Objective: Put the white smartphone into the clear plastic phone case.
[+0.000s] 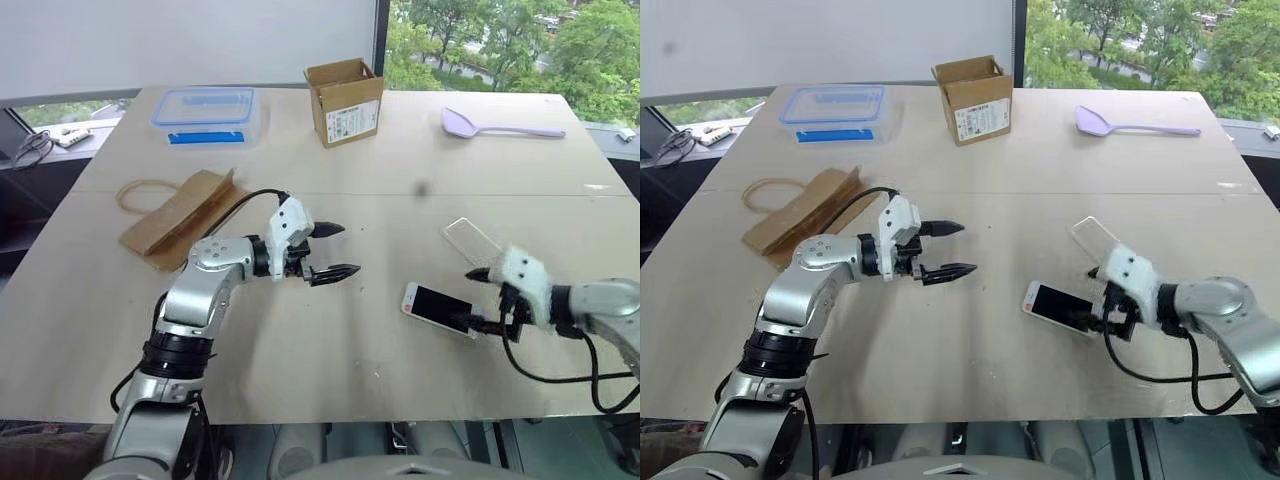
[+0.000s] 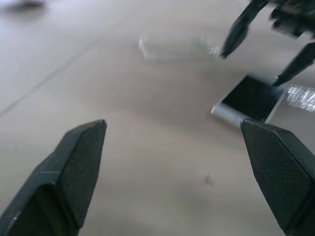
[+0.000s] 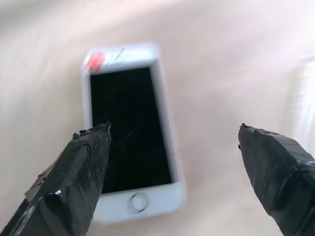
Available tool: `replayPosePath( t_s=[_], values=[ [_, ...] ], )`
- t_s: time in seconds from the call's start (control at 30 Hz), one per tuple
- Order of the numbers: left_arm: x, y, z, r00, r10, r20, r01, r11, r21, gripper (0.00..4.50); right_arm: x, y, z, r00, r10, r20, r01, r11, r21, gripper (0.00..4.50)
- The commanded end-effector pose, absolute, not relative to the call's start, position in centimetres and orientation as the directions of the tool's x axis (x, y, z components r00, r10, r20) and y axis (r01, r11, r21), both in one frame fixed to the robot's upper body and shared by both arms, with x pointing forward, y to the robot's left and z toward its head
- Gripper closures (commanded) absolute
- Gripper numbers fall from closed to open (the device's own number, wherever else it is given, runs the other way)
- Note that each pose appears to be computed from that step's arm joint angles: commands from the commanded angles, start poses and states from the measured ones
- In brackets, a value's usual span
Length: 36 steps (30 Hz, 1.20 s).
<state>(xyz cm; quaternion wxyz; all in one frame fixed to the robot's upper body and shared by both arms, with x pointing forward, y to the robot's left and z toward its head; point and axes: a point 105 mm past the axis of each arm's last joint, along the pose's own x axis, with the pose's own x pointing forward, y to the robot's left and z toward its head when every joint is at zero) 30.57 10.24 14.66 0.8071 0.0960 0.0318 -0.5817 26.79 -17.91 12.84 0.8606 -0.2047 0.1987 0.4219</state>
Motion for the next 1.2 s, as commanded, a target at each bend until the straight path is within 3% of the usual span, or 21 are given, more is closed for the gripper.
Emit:
replayPosePath(
  t_s=[0.03, 0.17, 0.23, 0.3, 0.4, 0.6, 0.8, 0.97, 1.07, 1.2],
  values=[
    [29.5, 9.6, 16.4, 0.279, -0.956, -0.092, 0.953, 0.263, 0.151, 0.00, 28.1, -18.7, 15.0, 0.646, 0.596, -0.477, -0.746, 0.625, -0.231, 0.11],
    [29.2, 9.3, 16.7, 0.267, -0.960, -0.081, 0.953, 0.251, 0.169, 0.00, 30.4, -19.9, 12.8, 0.692, 0.505, -0.516, -0.684, 0.687, -0.245, 0.11],
    [29.0, 9.2, 16.9, 0.264, -0.962, -0.075, 0.953, 0.249, 0.172, 0.00, 31.2, -20.0, 12.5, 0.707, 0.489, -0.510, -0.660, 0.715, -0.230, 0.63],
    [29.0, 9.1, 17.0, 0.269, -0.960, -0.071, 0.951, 0.254, 0.178, 0.00, 31.6, -20.1, 12.1, 0.699, 0.486, -0.525, -0.665, 0.712, -0.227, 0.63],
    [28.8, 9.0, 16.8, 0.279, -0.958, -0.069, 0.947, 0.263, 0.184, 0.00, 32.1, -20.4, 11.5, 0.697, 0.473, -0.539, -0.655, 0.726, -0.211, 1.48],
    [28.9, 9.4, 16.8, 0.316, -0.947, -0.064, 0.937, 0.301, 0.175, 0.00, 31.9, -20.1, 10.1, 0.653, 0.482, -0.584, -0.697, 0.684, -0.215, 4.43],
    [29.5, 10.2, 16.7, 0.372, -0.926, -0.060, 0.919, 0.358, 0.164, 0.00, 32.6, -18.9, 10.8, 0.650, 0.517, -0.558, -0.731, 0.625, -0.273, 4.47],
    [30.3, 12.6, 16.8, 0.452, -0.889, -0.078, 0.885, 0.435, 0.167, 0.00, 32.1, -10.3, 15.4, 0.502, 0.737, -0.453, -0.865, 0.430, -0.259, 4.47],
    [30.7, 14.7, 16.5, 0.504, -0.856, -0.111, 0.858, 0.482, 0.179, 0.00, 31.2, -5.6, 14.5, 0.374, 0.798, -0.472, -0.927, 0.301, -0.225, 4.47],
    [31.0, 17.3, 15.9, 0.556, -0.817, -0.150, 0.827, 0.528, 0.191, 0.00, 31.9, -2.2, 11.8, 0.322, 0.793, -0.518, -0.946, 0.250, -0.204, 4.47]
  ],
)
